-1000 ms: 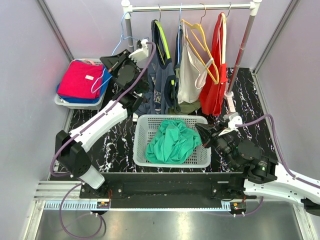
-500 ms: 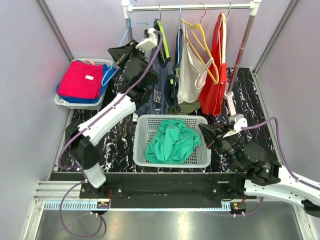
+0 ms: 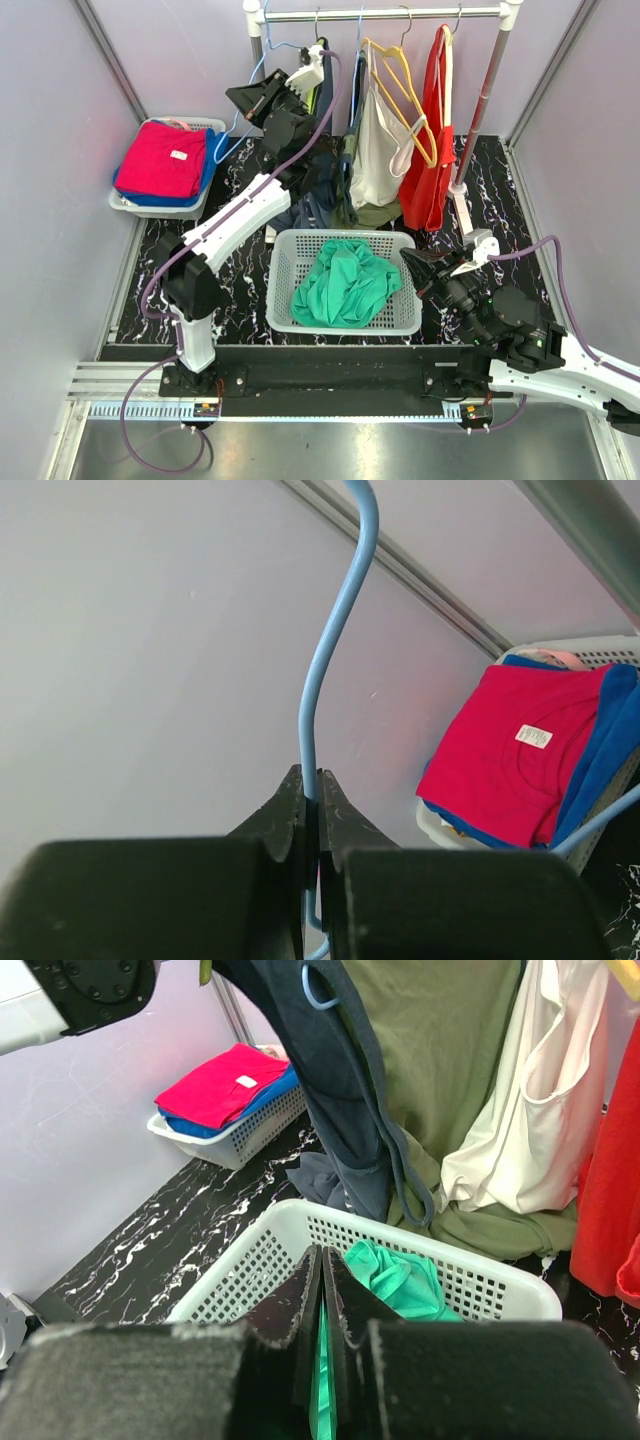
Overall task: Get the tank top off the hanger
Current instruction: Place the hanger at the clothesline.
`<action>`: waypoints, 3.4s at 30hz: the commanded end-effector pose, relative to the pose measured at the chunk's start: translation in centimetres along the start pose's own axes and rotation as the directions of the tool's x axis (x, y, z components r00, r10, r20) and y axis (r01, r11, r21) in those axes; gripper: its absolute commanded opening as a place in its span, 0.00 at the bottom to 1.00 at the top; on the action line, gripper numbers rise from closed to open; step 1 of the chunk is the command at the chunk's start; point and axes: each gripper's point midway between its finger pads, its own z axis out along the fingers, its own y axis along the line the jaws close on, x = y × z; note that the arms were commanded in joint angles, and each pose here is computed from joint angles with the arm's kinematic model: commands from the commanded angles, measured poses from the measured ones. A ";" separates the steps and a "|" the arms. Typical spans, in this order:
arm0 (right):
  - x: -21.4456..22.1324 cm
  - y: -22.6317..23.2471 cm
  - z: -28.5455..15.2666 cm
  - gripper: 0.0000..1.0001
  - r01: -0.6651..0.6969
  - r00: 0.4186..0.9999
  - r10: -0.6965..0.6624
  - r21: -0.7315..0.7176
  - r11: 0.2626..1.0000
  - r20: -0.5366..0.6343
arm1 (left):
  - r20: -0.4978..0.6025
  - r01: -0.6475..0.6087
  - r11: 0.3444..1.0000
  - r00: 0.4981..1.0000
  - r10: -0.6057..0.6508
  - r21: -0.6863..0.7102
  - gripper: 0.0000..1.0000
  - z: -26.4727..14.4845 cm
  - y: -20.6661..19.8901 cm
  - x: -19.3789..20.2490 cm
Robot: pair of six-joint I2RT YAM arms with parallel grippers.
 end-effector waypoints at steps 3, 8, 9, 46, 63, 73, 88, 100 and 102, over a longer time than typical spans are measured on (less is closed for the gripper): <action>0.0 0.4 -0.1 0.09 -0.010 1.000 0.010 -0.020 1.000 -0.007 | -0.069 0.142 0.989 0.987 -0.144 -0.030 0.00 -0.1 3.1 1.2; 0.0 0.6 0.0 0.08 -0.010 1.000 0.010 -0.027 1.000 -0.009 | -0.097 0.157 0.987 0.982 -0.159 -0.030 0.00 -0.1 3.2 1.3; 0.0 0.6 0.0 0.08 -0.009 1.000 0.009 -0.027 1.000 -0.010 | -0.100 0.155 0.987 0.982 -0.158 -0.031 0.00 -0.1 3.2 1.3; -0.6 0.4 -0.5 0.05 -0.027 1.000 0.027 -0.029 0.999 -0.006 | -0.118 0.058 0.998 0.991 -0.058 -0.003 0.00 2.5 -2.1 -0.9; -1.2 0.6 -0.7 0.04 -0.043 0.999 0.043 -0.041 0.998 -0.002 | -0.108 -0.048 0.998 0.993 0.051 0.028 0.00 3.3 -4.6 0.4; -1.4 0.4 -0.9 0.04 -0.051 0.999 0.051 -0.040 0.998 0.006 | -0.101 -0.092 0.993 0.990 0.099 0.071 0.00 3.0 -6.2 1.9; -1.5 0.6 -0.9 0.04 -0.056 0.998 0.057 -0.044 0.997 0.010 | -0.062 0.000 1.000 0.998 0.002 0.031 0.00 3.4 -1.6 -1.2; -1.7 0.5 -1.3 0.04 -0.078 0.997 0.079 -0.053 0.996 0.009 | -0.058 0.125 0.992 0.990 -0.125 0.001 0.00 1.9 5.7 0.8; -1.7 0.5 -1.3 0.04 -0.071 0.997 0.072 -0.051 0.996 0.009 | -0.062 0.118 0.993 0.991 -0.116 0.027 0.00 1.1 6.0 2.3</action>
